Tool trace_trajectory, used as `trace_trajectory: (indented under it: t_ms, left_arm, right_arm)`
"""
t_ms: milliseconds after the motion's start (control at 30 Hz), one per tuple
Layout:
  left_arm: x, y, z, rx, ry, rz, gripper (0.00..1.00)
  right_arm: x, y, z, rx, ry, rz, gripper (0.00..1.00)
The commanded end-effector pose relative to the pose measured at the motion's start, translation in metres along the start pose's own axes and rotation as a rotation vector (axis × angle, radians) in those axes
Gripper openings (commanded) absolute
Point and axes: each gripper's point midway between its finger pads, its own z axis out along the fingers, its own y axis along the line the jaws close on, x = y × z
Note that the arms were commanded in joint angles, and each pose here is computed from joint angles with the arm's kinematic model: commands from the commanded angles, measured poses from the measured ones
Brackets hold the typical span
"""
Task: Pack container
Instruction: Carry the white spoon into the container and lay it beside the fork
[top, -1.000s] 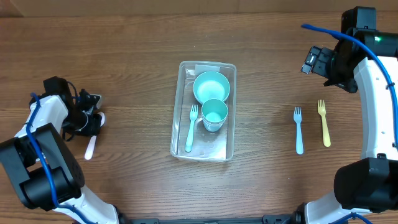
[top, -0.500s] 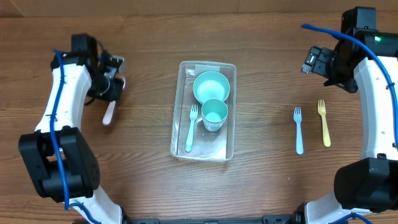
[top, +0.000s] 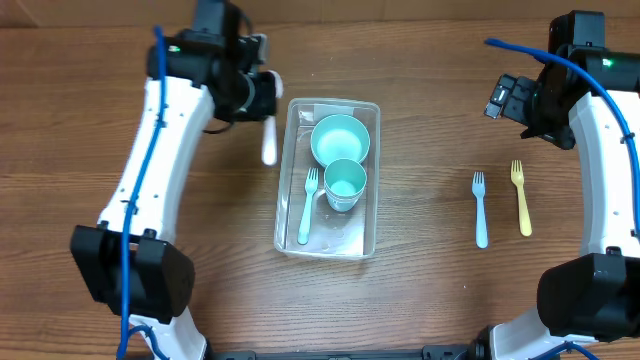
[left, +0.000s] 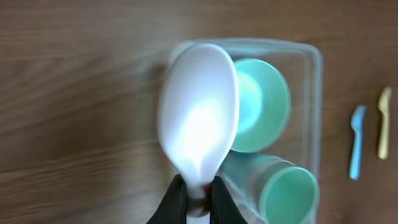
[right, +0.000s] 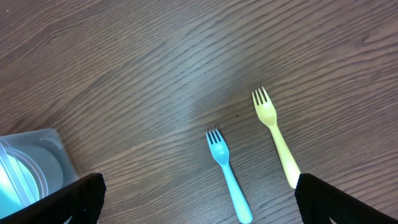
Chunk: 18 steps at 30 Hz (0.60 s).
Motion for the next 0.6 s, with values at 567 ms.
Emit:
trace_trajectory:
  t_ms: [567]
  left_arm:
    - [0.081,-0.037,0.044,-0.208,0.189,-0.075,0.07]
  right_arm:
    - [-0.007,0.001,-0.014,-0.01,-0.049,0.007,1.0]
